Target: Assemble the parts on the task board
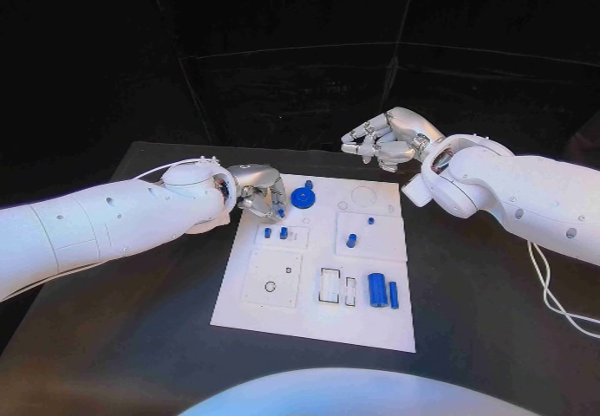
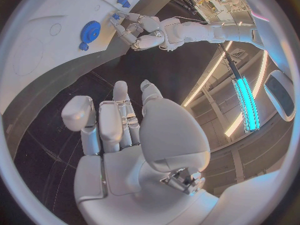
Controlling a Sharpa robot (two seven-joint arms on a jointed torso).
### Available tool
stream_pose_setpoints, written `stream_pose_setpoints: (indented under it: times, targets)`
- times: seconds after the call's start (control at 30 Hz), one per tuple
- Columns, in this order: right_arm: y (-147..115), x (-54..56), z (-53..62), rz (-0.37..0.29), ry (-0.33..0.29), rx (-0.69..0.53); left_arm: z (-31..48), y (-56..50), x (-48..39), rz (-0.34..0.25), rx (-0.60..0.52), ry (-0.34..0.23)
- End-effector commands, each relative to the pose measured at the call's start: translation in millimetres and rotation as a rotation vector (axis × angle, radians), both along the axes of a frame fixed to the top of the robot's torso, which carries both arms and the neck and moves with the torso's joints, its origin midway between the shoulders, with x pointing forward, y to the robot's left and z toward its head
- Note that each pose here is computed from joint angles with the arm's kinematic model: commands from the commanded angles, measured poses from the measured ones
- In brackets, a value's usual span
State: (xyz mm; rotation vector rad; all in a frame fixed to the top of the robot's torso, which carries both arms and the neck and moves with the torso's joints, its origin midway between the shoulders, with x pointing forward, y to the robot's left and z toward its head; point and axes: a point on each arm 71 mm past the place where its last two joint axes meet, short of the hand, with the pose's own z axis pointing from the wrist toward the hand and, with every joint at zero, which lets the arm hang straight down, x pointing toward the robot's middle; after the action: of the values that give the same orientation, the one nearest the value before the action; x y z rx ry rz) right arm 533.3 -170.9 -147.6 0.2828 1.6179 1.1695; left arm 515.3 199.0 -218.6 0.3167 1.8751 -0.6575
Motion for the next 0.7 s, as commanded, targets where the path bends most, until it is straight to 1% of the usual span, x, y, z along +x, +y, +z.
stream_pose_setpoints:
  times: [0.03, 0.47, 0.7]
  targets:
    - [1.1, -0.2, 1.7, 0.008, -0.008, 0.004, -1.6, 0.1, 0.2, 0.006, 0.012, 0.023]
    - [1.1, -0.2, 1.7, 0.008, -0.008, 0.004, -3.3, -1.7, -0.5, 0.0, 0.023, 0.042]
    - [1.1, -0.1, 1.7, 0.008, -0.008, 0.004, -3.0, -3.8, -1.2, -0.011, 0.015, 0.037]
